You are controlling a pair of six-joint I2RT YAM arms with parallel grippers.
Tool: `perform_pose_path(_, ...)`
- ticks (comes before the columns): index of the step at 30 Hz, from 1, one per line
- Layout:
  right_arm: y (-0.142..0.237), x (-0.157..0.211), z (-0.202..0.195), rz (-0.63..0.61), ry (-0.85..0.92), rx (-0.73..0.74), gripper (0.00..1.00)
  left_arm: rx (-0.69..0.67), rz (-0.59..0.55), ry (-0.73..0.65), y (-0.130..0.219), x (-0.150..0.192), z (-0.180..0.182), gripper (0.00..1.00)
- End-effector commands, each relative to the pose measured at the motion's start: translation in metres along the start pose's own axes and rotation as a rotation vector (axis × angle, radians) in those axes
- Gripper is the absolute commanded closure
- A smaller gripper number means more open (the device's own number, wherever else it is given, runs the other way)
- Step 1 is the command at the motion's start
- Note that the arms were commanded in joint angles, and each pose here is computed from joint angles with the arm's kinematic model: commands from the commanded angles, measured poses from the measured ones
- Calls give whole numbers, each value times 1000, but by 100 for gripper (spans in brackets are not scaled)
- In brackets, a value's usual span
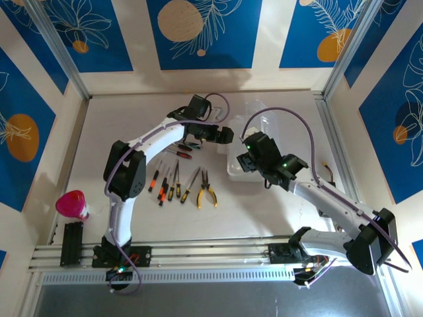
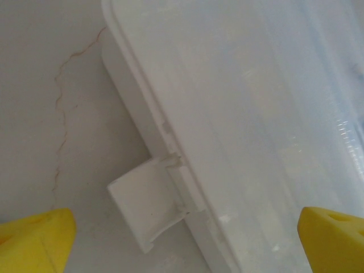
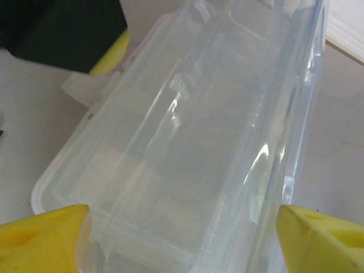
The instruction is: Pack the tool kit
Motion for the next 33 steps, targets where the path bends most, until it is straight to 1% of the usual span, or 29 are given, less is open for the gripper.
perform_pose_path(1,8,-7,-3,-57,-38,-29,17,-35,79,6,-16,17,10,0)
perform_pose_path(8,12,-8,-8,-76,-69,-50,17,-26,108,7,-33,22,10,0)
perform_pose_path(14,10,-5,-11,-57,-73,-52,17,-25,134,16,-44,27,14,0)
perform_pose_path(16,9,-4,-10,-47,-73,-66,14,-24,136,20,-45,27,14,0)
perform_pose_path(18,8,-2,-12,-22,-95,-89,5,-22,135,22,-46,27,15,0)
perform_pose_path(19,6,0,-15,0,-135,-109,0,-22,133,21,-45,27,15,0)
perform_pose_path(22,0,2,-31,81,-313,-187,1,-21,128,19,-45,25,14,0)
perform_pose_path(24,-4,1,-46,114,-431,-219,1,-17,126,17,-44,24,13,0)
perform_pose_path(27,-12,-6,-65,161,-560,-261,1,-15,122,16,-44,23,12,0)
perform_pose_path(29,-21,-10,-74,202,-607,-279,1,-15,119,15,-43,22,12,0)
perform_pose_path(33,-44,-18,-82,256,-631,-313,1,-14,115,16,-43,21,11,0)
Point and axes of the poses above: each hand's point on the last joint's axis, 136 mm out from that joint toward the fingers, its own y axis back along the fingers, its own z axis along the line the jaws close on, x = y × z, the point moved 7 cm from there along y, back along the fingers, and after that the axes turned 10 degrees about -y, right-handed, at the moved point
